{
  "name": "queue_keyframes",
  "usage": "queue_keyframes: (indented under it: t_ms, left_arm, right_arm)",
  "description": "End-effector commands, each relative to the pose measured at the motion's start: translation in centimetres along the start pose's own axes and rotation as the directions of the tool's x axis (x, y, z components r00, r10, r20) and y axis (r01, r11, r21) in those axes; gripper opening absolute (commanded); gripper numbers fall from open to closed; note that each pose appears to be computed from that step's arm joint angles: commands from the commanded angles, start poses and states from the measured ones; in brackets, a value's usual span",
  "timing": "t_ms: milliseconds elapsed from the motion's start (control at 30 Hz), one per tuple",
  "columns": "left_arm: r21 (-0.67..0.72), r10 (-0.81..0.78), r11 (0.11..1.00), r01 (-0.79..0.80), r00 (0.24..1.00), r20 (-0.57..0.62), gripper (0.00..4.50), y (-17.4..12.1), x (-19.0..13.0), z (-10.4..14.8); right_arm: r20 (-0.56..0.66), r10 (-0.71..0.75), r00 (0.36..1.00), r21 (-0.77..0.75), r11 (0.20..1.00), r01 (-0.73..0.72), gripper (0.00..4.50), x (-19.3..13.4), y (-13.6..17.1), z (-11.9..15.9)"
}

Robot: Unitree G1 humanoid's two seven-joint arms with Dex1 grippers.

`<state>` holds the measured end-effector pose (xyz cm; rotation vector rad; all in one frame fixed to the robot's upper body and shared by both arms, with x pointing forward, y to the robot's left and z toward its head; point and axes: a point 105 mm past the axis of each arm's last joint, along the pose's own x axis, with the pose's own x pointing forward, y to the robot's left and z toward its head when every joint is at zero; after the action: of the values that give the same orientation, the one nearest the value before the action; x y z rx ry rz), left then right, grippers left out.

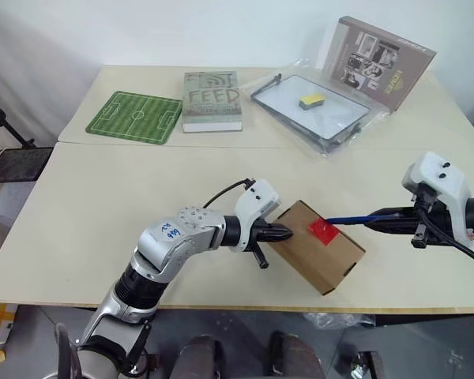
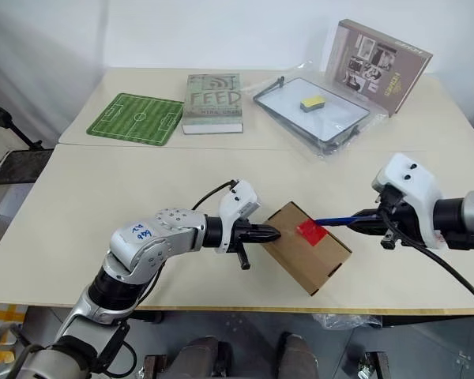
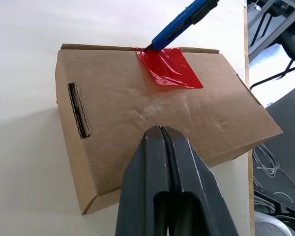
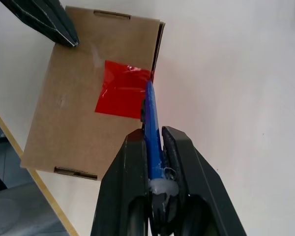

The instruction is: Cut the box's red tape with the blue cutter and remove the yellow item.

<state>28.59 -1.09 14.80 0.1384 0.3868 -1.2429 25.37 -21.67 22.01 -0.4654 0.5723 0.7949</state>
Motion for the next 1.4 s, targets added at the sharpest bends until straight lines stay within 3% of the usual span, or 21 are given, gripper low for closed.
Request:
queue_keyframes:
  t_ms: [33, 900, 1000, 1133, 1267, 1400]
  left_arm:
    - [-0.009, 0.046, 0.999, -0.047, 0.997, -0.055, 0.03, 0.7, 0.6, -1.1]
    - [0.006, 0.097, 0.995, -0.097, 0.991, -0.087, 0.03, 1.5, 1.3, -1.7]
    - [0.008, 0.095, 0.995, -0.095, 0.992, -0.086, 0.03, 1.5, 1.4, -1.6]
    - [0.016, 0.090, 0.996, -0.089, 0.992, -0.089, 0.03, 1.6, 1.4, -1.7]
    - [0.024, 0.085, 0.996, -0.083, 0.992, -0.090, 0.03, 1.7, 1.5, -1.7]
    - [0.034, 0.075, 0.997, -0.072, 0.994, -0.085, 0.03, 1.7, 1.7, -1.4]
  right_arm:
    - [-0.022, 0.022, 1.000, 0.015, 1.000, -0.021, 0.17, 0.4, 0.5, 0.0]
    - [-0.186, 0.061, 0.981, 0.064, 0.997, -0.050, 0.17, -2.9, 1.7, -2.0]
    - [-0.139, 0.021, 0.990, 0.056, 0.998, -0.013, 0.17, -3.6, 1.0, -1.4]
    - [0.023, -0.057, 0.998, 0.082, 0.995, 0.055, 0.17, -6.1, -0.6, 0.6]
    - [0.214, -0.158, 0.964, 0.093, 0.986, 0.141, 0.17, -8.3, -2.4, 2.2]
    - [0.346, -0.250, 0.904, 0.150, 0.966, 0.210, 0.17, -7.5, -4.4, 1.4]
